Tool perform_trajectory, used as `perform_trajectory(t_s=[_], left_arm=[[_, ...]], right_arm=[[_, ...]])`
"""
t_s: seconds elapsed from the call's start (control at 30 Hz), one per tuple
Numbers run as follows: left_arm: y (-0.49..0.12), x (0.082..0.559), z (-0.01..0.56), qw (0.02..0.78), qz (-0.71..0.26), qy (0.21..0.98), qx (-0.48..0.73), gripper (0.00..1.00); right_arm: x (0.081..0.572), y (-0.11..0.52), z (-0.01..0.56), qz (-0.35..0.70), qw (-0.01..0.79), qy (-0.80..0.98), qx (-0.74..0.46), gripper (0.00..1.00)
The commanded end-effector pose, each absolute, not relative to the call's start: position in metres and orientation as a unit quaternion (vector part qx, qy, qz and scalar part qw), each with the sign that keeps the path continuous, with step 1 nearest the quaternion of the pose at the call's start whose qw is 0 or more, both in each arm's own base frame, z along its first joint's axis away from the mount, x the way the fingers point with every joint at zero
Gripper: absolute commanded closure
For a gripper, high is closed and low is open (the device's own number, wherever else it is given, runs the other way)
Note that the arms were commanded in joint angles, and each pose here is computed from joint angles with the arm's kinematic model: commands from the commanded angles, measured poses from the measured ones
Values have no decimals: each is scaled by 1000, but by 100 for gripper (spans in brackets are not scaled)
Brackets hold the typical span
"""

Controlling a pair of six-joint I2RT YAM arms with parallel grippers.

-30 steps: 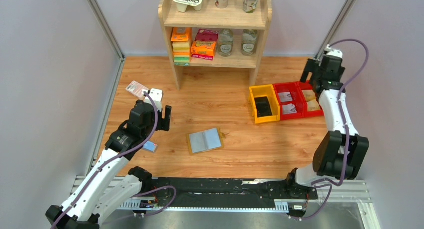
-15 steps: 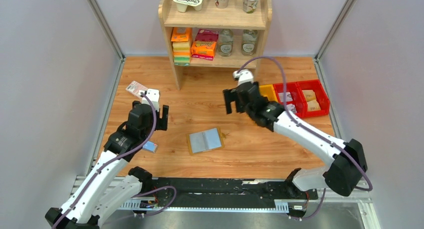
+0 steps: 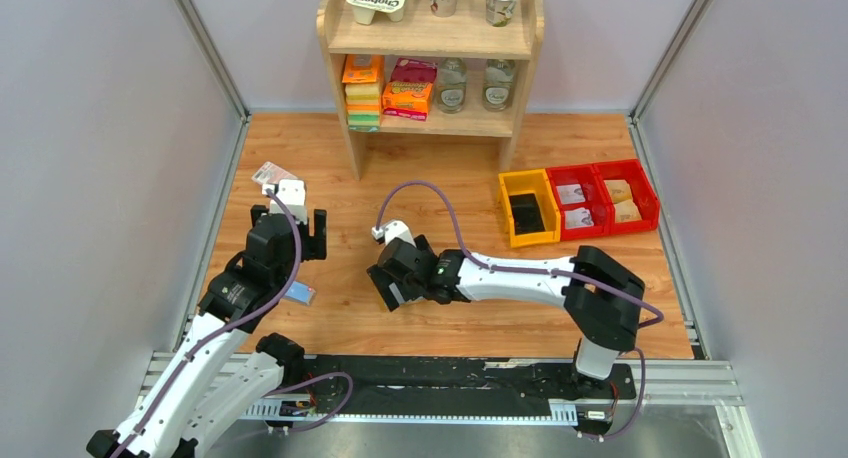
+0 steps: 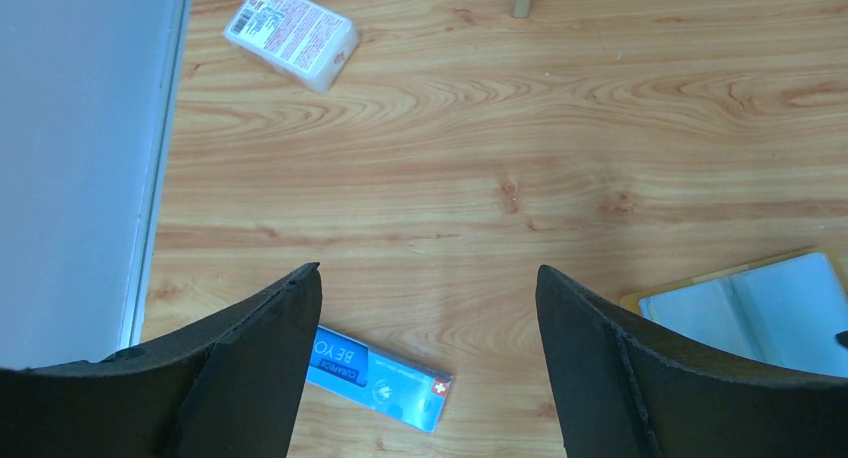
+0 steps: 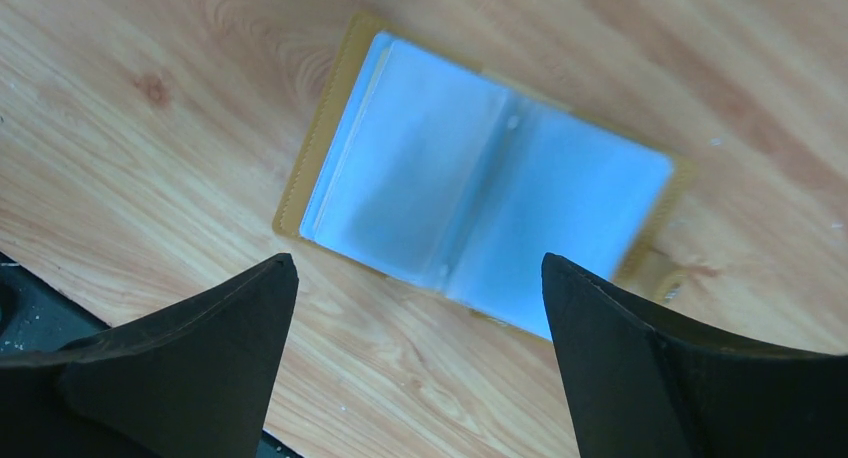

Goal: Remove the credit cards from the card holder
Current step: Remove the credit card from the card holder.

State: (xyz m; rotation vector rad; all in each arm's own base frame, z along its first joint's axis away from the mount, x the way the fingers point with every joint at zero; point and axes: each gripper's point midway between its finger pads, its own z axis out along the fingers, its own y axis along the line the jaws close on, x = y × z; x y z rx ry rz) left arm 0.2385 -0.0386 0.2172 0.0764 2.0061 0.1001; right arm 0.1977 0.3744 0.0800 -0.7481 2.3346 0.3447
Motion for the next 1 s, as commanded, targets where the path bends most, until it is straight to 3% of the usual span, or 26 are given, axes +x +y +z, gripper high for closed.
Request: perform_trajectory(t_s=[0.0,0.97], left_arm=[[-32,237,219,539,49,841,15,14],[-39,241,212,526,44,849,27,14]], right_arm=[[193,403,86,181,320,891,-266,5],[192,402,39,137,297,898,-295,15]])
